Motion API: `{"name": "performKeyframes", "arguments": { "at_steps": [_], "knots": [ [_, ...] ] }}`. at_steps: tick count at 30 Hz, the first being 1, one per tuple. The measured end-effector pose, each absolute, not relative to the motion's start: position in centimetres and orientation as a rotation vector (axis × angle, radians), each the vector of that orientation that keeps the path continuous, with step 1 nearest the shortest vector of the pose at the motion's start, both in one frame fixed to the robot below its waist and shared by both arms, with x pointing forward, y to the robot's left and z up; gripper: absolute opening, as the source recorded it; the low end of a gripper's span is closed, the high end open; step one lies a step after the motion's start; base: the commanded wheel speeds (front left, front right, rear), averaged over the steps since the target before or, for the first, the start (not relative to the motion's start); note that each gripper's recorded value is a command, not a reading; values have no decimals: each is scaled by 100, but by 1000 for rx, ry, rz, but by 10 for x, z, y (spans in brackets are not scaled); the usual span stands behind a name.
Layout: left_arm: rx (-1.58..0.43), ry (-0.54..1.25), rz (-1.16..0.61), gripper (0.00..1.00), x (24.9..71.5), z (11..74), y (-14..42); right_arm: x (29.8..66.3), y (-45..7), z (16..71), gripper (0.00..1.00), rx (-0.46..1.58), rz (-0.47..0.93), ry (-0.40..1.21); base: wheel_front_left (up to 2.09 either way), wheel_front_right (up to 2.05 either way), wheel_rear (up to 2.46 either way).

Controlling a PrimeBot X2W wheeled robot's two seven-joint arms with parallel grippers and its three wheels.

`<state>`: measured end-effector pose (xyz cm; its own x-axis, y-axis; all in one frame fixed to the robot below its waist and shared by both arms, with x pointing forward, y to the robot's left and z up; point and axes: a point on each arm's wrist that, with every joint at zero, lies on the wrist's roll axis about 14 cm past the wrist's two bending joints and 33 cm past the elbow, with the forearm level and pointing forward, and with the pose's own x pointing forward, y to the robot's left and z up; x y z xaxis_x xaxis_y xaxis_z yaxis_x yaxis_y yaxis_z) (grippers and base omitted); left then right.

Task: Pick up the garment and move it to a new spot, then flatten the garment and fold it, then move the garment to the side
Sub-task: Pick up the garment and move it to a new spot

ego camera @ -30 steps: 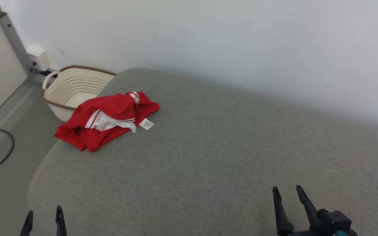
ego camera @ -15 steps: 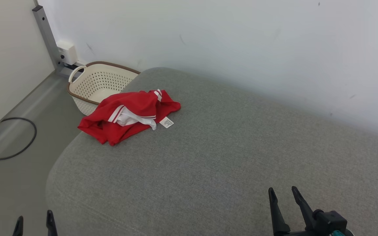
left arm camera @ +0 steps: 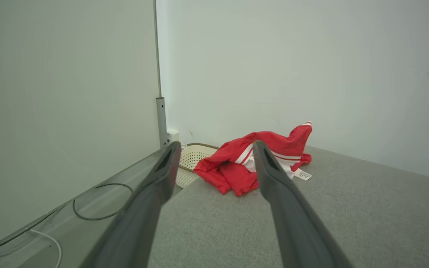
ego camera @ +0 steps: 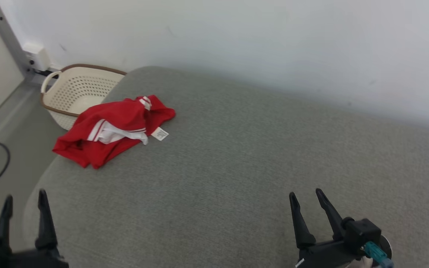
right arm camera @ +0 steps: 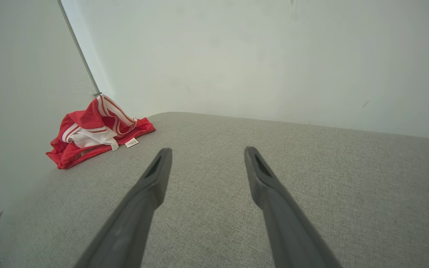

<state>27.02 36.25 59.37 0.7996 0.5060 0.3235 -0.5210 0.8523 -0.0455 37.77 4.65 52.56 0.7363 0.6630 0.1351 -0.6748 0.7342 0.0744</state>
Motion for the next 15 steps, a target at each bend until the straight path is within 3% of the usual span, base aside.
{"name": "performKeyframes", "arguments": {
  "at_steps": [15],
  "knots": [
    [58,-326,286,100,437,646,347,423,-9,517,100,135,569,-104,0,0,0]
  ]
}}
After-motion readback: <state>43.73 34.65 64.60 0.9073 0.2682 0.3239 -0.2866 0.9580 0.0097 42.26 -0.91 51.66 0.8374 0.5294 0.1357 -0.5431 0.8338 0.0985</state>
